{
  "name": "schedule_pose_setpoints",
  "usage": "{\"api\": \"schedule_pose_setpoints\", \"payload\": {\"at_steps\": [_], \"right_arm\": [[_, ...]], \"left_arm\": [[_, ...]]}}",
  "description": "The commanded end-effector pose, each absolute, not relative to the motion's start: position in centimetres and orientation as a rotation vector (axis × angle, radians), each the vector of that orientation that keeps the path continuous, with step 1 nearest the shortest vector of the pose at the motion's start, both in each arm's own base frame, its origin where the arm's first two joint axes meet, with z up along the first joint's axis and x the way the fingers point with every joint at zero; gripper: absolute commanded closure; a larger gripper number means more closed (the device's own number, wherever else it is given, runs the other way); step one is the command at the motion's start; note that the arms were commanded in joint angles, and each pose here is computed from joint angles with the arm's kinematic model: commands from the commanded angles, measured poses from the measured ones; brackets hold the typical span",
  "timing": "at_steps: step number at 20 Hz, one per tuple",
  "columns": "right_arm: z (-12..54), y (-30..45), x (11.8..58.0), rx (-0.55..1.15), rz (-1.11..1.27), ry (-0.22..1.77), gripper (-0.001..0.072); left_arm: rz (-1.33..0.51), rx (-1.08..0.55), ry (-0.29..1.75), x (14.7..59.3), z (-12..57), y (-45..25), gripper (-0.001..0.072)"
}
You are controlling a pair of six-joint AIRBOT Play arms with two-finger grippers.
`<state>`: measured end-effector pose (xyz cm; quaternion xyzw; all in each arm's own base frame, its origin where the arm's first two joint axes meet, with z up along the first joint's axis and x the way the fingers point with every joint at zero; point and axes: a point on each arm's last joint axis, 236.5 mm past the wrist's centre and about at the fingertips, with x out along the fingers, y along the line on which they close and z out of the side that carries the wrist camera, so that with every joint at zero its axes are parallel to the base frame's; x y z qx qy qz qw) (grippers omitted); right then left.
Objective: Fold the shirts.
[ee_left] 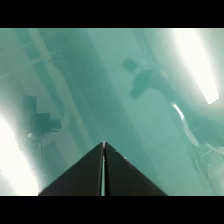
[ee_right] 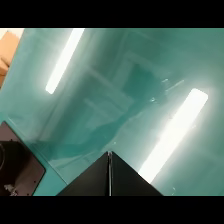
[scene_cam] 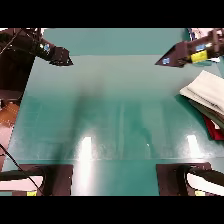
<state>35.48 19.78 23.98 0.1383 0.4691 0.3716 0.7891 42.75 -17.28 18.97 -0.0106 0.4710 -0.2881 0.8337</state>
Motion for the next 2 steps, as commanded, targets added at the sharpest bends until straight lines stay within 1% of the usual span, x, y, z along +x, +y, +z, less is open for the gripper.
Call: {"api": "schedule_pose_setpoints", "payload": {"at_steps": [1, 2], "right_arm": [[24.37, 23.29, 33.93, 0.259, 0.883, 1.002, 0.0694], [24.3, 23.31, 33.78, 0.256, 0.886, 1.008, 0.0694]], "left_arm": [[-0.61, -0.023, 0.998, 42.75, 18.96, -17.29, 0.0681], [-0.61, -0.023, 0.998, 42.75, 18.96, -17.29, 0.0681]]}}
